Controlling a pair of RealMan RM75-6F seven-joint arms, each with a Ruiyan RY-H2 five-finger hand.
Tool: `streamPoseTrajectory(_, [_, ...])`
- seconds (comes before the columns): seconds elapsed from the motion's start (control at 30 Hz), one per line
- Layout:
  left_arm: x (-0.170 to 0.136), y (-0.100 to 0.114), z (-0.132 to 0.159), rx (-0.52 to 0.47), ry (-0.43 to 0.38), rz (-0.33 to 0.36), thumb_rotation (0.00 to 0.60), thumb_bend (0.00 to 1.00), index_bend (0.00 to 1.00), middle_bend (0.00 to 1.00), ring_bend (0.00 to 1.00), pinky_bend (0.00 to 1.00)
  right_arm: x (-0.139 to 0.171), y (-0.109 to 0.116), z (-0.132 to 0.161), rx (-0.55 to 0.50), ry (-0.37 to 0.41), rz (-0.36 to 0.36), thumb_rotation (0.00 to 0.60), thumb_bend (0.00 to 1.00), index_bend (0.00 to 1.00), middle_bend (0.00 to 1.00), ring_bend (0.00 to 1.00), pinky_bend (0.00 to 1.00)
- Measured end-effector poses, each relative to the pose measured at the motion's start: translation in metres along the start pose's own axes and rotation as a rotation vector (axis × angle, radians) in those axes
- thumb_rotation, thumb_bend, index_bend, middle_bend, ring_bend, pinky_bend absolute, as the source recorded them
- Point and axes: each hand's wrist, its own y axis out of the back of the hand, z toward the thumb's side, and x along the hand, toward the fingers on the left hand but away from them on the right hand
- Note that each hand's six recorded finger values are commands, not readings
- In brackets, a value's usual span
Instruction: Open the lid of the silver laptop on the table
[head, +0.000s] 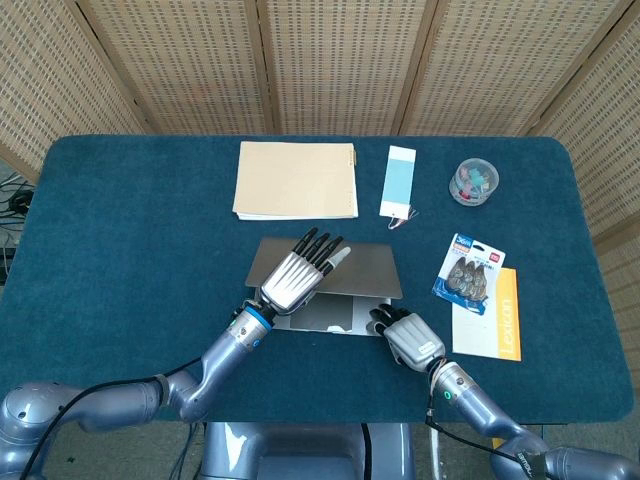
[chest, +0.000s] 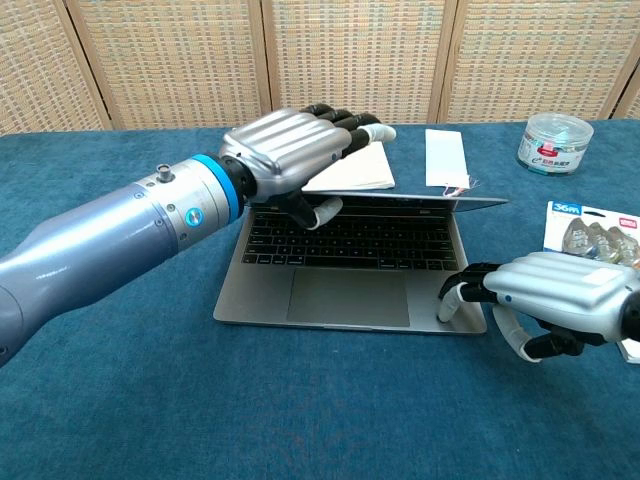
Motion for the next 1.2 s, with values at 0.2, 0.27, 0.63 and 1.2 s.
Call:
streamPoseTrajectory(0.2, [0.005,0.012,-0.027,0.03,0.043,0.015,0.6,0.52,0.0,0.0,0.0,0.0,0.001,0.005,0.006,-0.007,0.034,0.014,0.6,1.0,0.25,0.13,0.1,0.25])
streamPoseTrajectory(0.27, [0.006,0.015,-0.036,0.033,0.062,0.019,0.6,0.52,0.0,0.0,0.0,0.0,0.002,0.006,0.008,-0.011,0.04,0.015,0.6,1.0,0.25,0.13,0.1,0.25])
streamPoseTrajectory(0.63, [0.007,0.031,-0.088,0.033,0.151,0.038,0.6,0.52,0.0,0.0,0.0,0.0,0.001,0.008,0.012,-0.013,0.063,0.019,0.6,1.0,0.25,0.13,0.1,0.25])
streamPoseTrajectory(1.2, [0.025,0.043,-0.111,-0.015,0.215,0.059,0.6,0.52,0.0,0.0,0.0,0.0,0.0,0.01,0.017,0.004,0.077,0.008,0.6,1.0,0.25,0.13,0.1,0.25])
